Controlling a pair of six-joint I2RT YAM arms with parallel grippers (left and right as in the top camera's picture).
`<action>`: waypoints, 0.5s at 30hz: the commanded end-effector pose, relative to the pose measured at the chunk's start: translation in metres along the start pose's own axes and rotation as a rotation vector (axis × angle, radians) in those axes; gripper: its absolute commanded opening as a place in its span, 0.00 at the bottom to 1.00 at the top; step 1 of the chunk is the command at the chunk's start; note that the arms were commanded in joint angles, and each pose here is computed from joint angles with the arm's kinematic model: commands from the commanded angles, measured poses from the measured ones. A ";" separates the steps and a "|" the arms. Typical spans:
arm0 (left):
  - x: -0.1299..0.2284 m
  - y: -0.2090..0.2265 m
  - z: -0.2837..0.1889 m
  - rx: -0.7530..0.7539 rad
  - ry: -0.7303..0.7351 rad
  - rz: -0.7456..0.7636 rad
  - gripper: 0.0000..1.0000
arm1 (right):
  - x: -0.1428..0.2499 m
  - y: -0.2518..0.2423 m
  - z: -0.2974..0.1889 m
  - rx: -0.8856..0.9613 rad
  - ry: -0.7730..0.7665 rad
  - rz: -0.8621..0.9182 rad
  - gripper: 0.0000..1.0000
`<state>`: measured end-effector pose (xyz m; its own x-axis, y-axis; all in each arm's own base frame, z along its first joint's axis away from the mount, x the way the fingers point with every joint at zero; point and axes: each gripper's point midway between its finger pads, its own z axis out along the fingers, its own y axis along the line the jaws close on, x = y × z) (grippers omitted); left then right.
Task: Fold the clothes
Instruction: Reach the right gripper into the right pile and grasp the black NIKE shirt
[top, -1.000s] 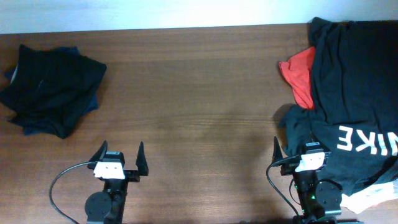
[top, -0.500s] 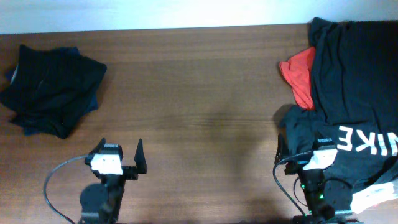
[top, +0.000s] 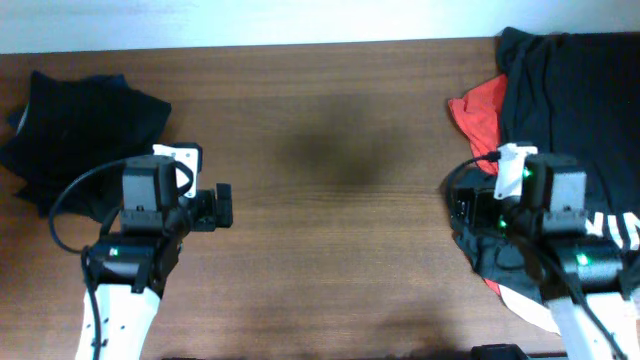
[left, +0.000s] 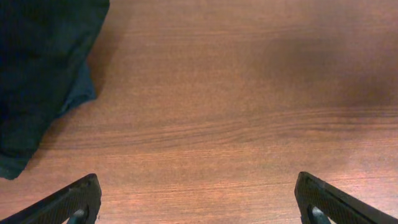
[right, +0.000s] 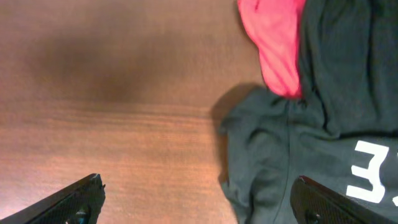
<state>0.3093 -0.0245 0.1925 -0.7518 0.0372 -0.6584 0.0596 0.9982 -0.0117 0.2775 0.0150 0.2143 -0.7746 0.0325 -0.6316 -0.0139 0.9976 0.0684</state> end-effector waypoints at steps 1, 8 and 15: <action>-0.002 0.000 0.004 0.007 0.020 0.008 0.99 | 0.009 -0.025 0.027 0.143 0.116 0.007 0.99; 0.001 0.000 0.009 0.007 0.041 0.008 0.99 | 0.064 -0.047 0.113 0.255 0.455 0.137 0.99; 0.000 0.000 0.009 0.007 0.037 0.008 0.99 | 0.081 -0.061 0.157 0.311 0.524 0.129 0.52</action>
<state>0.3108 -0.0246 0.1770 -0.7888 0.0402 -0.6134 0.0590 0.9982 -0.0104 0.3082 -0.0246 0.0364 -0.9737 0.1831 -0.1356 0.1999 0.9720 -0.1231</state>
